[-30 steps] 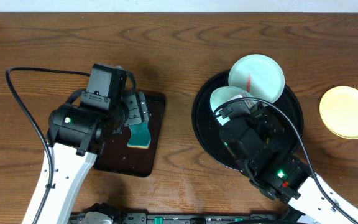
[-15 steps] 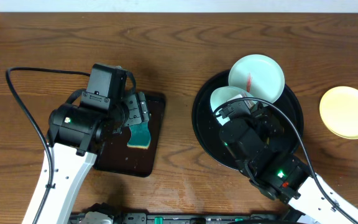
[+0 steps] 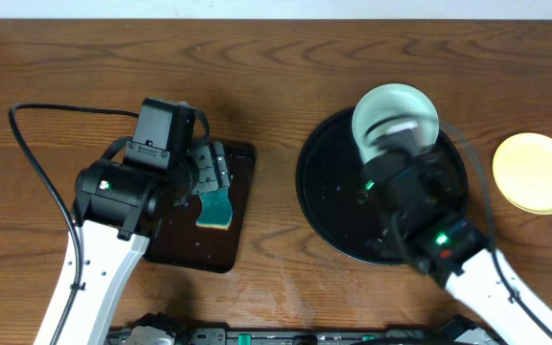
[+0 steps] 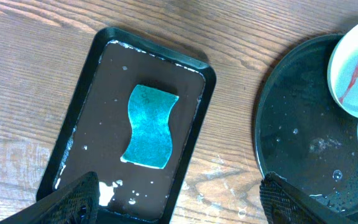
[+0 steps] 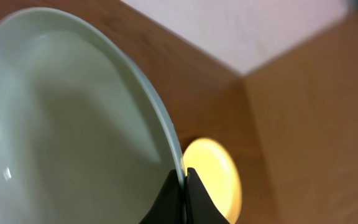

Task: Clean dirty plates on tray and stack at the side
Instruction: 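Lift the plate and stack it onto the yellow plate at right, then pull the remaining pale green plate to the tray center with right gripper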

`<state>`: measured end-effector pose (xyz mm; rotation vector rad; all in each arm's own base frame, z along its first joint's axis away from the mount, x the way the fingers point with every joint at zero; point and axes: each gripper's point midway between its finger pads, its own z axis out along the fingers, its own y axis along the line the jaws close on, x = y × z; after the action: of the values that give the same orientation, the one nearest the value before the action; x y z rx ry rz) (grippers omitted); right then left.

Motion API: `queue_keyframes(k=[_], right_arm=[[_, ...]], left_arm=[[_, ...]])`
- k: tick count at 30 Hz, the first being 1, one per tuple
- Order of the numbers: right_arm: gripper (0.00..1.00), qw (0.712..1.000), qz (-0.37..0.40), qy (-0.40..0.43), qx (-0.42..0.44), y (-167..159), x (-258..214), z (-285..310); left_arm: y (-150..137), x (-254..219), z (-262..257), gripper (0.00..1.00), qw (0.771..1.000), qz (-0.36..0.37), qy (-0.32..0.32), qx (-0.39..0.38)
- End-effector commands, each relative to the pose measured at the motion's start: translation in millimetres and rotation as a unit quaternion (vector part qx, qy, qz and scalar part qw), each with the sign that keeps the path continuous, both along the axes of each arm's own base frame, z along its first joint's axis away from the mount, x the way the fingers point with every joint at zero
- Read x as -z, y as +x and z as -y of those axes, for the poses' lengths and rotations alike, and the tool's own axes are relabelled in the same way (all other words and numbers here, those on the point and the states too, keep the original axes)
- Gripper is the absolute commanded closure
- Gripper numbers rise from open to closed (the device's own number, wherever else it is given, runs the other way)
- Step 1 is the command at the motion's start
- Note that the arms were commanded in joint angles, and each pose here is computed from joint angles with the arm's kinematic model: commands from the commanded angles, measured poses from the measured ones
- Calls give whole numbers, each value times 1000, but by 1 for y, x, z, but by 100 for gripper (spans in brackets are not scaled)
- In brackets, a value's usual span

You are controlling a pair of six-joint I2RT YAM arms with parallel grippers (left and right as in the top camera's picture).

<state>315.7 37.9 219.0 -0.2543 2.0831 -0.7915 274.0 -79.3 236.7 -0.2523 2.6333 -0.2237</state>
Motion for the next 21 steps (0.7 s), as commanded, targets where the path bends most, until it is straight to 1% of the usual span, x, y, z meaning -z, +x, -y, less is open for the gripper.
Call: queue_keyframes(k=[1,2,5,8,10,13,15,17,21], right_arm=[[99,987,1,162,-1,18,12,1],[99,973,-14,230,-26,25,18,-3],[99,937,-16,347,-43,37,19,9],[99,903,14,430,15,39,18,60],[99,876,40,475,74,34,20,104],[99,827,87,518,201,14,37,181],[99,800,106,529,262,2,52,218],[99,772,117,539,315,-10,71,248],[99,737,108,547,382,-26,116,287]], left_arm=[[1,-2,-2,17,1000,3,3,-1],[1,-2,-2,17,1000,3,3,-1],[1,-2,-2,17,1000,3,3,-1],[1,-2,-2,17,1000,3,3,-1],[1,-2,-2,17,1000,3,3,-1],[1,-2,-2,17,1000,3,3,-1],[1,-2,-2,17,1000,3,3,-1],[1,-2,-2,17,1000,3,3,-1],[1,-2,-2,17,1000,3,3,-1]])
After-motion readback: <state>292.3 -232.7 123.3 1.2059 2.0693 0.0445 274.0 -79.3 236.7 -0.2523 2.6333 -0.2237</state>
